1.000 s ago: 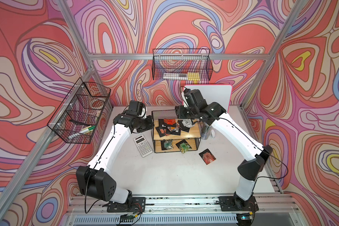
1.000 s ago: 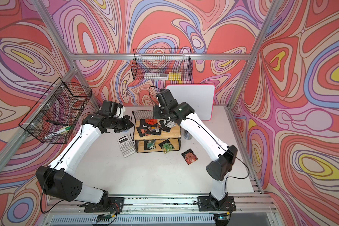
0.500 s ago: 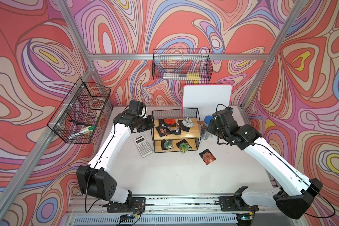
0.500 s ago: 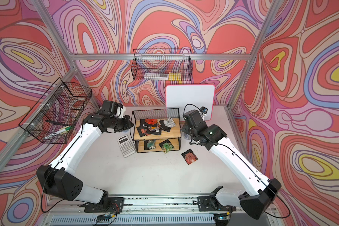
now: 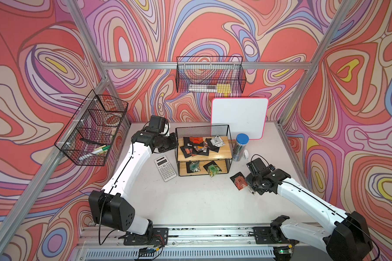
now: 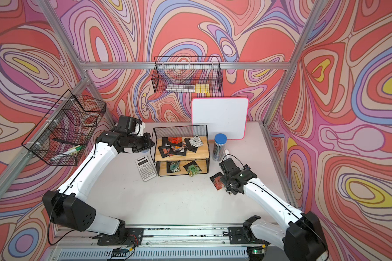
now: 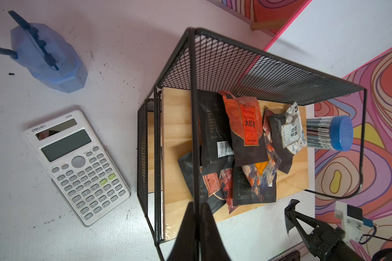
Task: Remove the tea bags from the shelf
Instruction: Place the tea bag at the center of the board.
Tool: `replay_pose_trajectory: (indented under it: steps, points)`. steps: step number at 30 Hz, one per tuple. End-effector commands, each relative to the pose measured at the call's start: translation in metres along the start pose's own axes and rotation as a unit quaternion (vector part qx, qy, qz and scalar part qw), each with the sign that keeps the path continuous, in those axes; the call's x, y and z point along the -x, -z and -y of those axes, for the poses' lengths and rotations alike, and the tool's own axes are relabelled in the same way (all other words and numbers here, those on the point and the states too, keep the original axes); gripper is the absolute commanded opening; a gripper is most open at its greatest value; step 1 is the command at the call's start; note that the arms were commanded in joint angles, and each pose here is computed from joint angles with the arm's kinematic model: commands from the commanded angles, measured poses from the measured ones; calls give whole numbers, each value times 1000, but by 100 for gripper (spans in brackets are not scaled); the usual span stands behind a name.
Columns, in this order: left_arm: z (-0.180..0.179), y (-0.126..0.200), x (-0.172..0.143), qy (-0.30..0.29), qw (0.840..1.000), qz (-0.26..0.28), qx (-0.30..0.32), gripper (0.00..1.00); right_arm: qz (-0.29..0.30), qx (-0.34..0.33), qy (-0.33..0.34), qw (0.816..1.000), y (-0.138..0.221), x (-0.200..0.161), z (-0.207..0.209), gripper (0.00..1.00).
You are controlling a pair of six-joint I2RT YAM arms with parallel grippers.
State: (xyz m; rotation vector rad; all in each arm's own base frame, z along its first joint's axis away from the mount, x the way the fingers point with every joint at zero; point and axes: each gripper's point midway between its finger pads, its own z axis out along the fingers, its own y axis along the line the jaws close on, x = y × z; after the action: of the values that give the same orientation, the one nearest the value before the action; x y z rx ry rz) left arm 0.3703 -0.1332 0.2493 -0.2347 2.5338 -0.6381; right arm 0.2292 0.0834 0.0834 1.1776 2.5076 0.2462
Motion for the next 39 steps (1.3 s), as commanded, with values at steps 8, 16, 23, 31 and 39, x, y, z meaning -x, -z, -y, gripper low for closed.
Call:
replay_pose_trajectory:
  steps: [8, 16, 23, 31, 39]
  points:
    - [-3, -5, 8, 5, 1000, 7, 10, 0, -35, 16, -33, 999, -29, -14, -9, 22]
    - [-4, -7, 7, 7, 1000, 5, 9, 0, 29, 12, 15, 999, 8, 20, -27, 51]
    - [-4, -7, 7, 6, 1000, 5, 9, 0, 149, 50, 94, 983, 91, 81, -78, 58]
    - [-3, -7, 8, 5, 1000, 6, 8, 0, 226, 122, 256, 932, 170, 114, -179, 61]
    - [-3, -7, 7, 8, 1000, 5, 9, 0, 165, 151, 397, 890, 176, 68, -263, 62]
